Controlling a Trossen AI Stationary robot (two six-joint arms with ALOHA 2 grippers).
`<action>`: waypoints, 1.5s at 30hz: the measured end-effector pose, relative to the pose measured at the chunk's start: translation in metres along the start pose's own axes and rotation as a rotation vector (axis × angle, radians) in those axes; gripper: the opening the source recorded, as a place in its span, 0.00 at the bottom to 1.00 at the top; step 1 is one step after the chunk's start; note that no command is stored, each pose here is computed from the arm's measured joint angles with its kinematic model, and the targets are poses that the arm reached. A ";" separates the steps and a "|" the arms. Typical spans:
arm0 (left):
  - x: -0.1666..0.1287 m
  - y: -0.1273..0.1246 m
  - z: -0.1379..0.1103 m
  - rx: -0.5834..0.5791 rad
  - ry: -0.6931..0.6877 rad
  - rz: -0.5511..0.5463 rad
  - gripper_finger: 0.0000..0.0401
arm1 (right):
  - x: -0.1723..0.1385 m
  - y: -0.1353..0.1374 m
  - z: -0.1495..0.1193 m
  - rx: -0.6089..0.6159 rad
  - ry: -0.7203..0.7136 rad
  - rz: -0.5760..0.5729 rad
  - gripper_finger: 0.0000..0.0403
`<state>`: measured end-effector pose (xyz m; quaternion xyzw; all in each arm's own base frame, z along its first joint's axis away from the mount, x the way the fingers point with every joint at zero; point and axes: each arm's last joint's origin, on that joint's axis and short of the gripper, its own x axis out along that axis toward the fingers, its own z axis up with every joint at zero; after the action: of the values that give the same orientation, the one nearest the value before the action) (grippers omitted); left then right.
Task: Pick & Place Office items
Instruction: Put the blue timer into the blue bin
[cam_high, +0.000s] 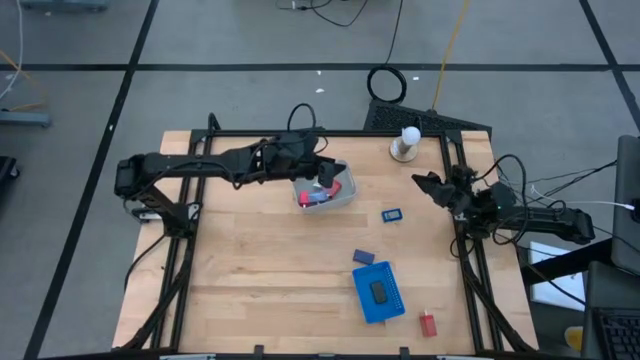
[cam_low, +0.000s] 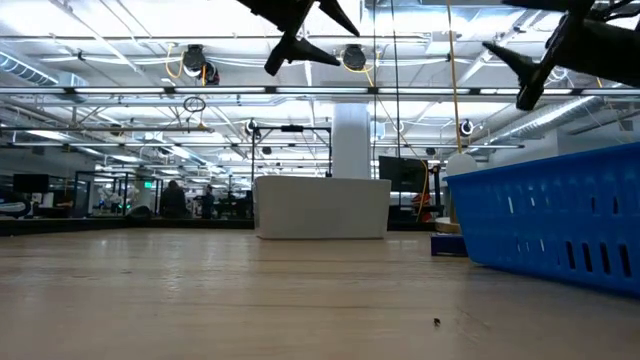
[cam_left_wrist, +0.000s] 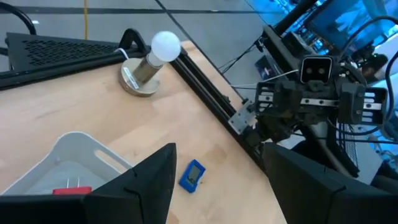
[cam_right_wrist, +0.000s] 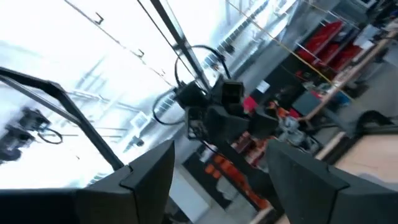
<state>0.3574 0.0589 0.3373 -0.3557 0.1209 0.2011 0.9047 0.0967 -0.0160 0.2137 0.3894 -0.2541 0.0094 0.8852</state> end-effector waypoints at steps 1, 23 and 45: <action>0.000 -0.001 -0.001 -0.005 -0.002 0.002 0.61 | 0.000 0.001 0.000 0.004 -0.005 0.006 0.60; -0.002 -0.010 -0.010 0.008 0.011 -0.005 0.61 | 0.012 -0.012 -0.015 -0.222 0.346 -0.038 0.60; -0.002 -0.008 -0.012 0.061 0.026 0.009 0.61 | 0.127 -0.032 -0.015 -0.751 1.602 -0.884 0.60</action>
<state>0.3585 0.0448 0.3347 -0.3301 0.1403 0.1968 0.9125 0.2208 -0.0510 0.2410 0.0216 0.6018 -0.1426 0.7855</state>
